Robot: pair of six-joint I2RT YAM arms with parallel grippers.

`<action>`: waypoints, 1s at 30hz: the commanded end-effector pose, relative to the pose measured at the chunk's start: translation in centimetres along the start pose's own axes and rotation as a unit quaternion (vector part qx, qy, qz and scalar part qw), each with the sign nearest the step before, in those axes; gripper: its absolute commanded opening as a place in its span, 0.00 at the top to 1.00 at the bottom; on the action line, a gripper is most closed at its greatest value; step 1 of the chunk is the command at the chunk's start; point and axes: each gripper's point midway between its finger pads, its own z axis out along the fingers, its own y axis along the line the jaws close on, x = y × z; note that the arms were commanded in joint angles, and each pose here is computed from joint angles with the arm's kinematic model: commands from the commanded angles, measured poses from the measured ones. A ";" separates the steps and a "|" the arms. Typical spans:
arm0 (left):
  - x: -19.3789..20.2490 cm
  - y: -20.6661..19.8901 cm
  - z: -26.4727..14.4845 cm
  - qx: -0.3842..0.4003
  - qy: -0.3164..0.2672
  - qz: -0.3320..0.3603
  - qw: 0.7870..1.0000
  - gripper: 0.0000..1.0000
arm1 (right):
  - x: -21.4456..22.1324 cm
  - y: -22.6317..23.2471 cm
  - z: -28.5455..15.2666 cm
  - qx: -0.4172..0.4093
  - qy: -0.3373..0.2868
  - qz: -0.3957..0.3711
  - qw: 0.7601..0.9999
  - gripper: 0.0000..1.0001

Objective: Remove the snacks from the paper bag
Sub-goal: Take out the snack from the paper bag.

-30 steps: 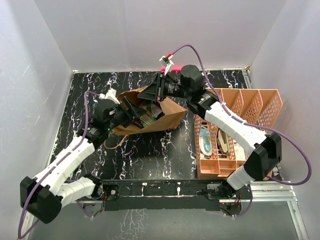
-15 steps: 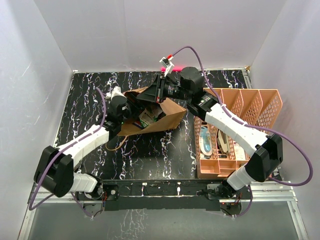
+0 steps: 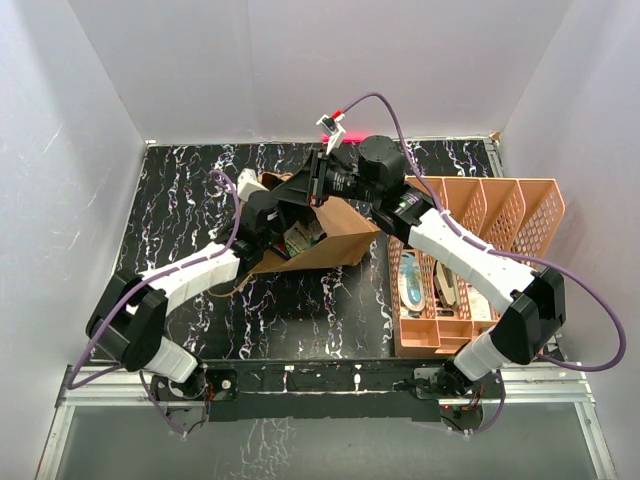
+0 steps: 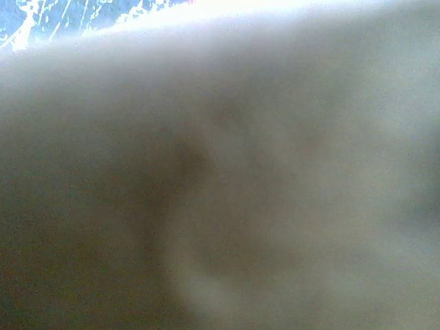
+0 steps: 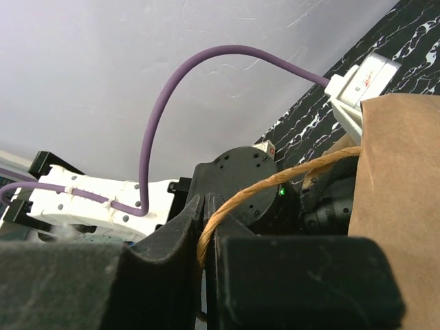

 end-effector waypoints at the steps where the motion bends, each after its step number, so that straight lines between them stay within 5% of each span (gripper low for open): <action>1: -1.9 -3.0 1.0 0.033 -0.041 -0.026 0.998 0.40 | -1.9 5.2 -1.4 -0.062 -0.035 -0.033 0.997 0.92; 10: -2.8 -4.8 -0.4 0.059 -0.041 -0.016 0.997 0.88 | -1.9 3.9 -2.8 -0.012 -0.060 -0.049 0.997 0.92; 14: -3.5 -6.3 -1.9 0.081 -0.040 -0.007 0.996 0.98 | -1.6 2.8 -3.4 0.021 -0.064 -0.055 0.996 0.92; 23: -0.6 -5.5 -2.0 0.097 -0.008 0.014 0.995 0.59 | -1.8 3.7 -3.2 -0.003 -0.060 -0.057 0.997 0.92; 30: -1.8 -5.3 -7.3 0.096 -0.019 0.084 0.992 0.34 | -3.2 3.0 -3.6 0.034 -0.089 -0.080 0.992 0.92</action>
